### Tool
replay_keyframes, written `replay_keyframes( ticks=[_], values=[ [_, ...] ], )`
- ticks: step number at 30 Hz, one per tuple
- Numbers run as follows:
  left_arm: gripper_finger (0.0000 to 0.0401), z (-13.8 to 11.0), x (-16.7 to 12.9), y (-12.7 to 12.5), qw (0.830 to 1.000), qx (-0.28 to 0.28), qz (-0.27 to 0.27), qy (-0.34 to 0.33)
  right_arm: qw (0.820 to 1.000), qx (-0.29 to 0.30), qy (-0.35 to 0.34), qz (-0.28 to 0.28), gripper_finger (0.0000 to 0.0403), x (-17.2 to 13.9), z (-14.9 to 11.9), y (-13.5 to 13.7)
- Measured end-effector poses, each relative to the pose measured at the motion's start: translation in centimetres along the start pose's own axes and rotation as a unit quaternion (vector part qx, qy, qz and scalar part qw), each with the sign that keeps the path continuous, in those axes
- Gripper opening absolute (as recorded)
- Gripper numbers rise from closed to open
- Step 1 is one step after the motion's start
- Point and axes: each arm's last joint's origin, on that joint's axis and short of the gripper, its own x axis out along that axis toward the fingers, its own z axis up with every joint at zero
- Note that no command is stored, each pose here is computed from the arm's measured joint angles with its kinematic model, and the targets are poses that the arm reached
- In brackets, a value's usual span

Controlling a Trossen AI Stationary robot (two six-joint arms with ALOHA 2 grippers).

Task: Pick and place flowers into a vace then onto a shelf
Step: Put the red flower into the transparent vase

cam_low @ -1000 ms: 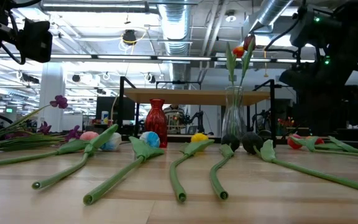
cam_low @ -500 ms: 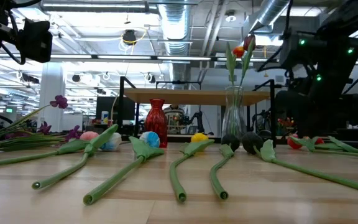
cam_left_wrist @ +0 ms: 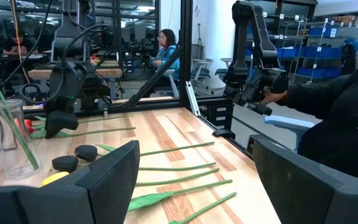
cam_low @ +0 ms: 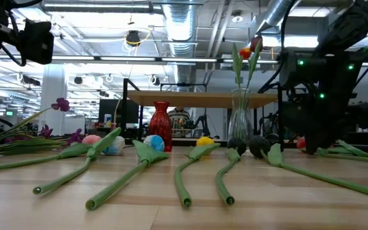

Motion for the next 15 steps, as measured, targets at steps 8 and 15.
replay_keyframes(
  ticks=[8, 15],
  values=[
    [0.0302, 0.00, 0.00, 0.00, 1.000, 0.000, 0.000, 0.000, 1.000, 0.004, 0.001, 0.009, 0.0127, -0.17, 0.09, -0.01],
    [0.0302, -0.01, 0.00, 0.00, 1.000, 0.000, 0.000, 0.000, 1.000, 0.001, 0.000, 0.013, 0.0119, -0.17, 0.11, 0.03]
  ],
)
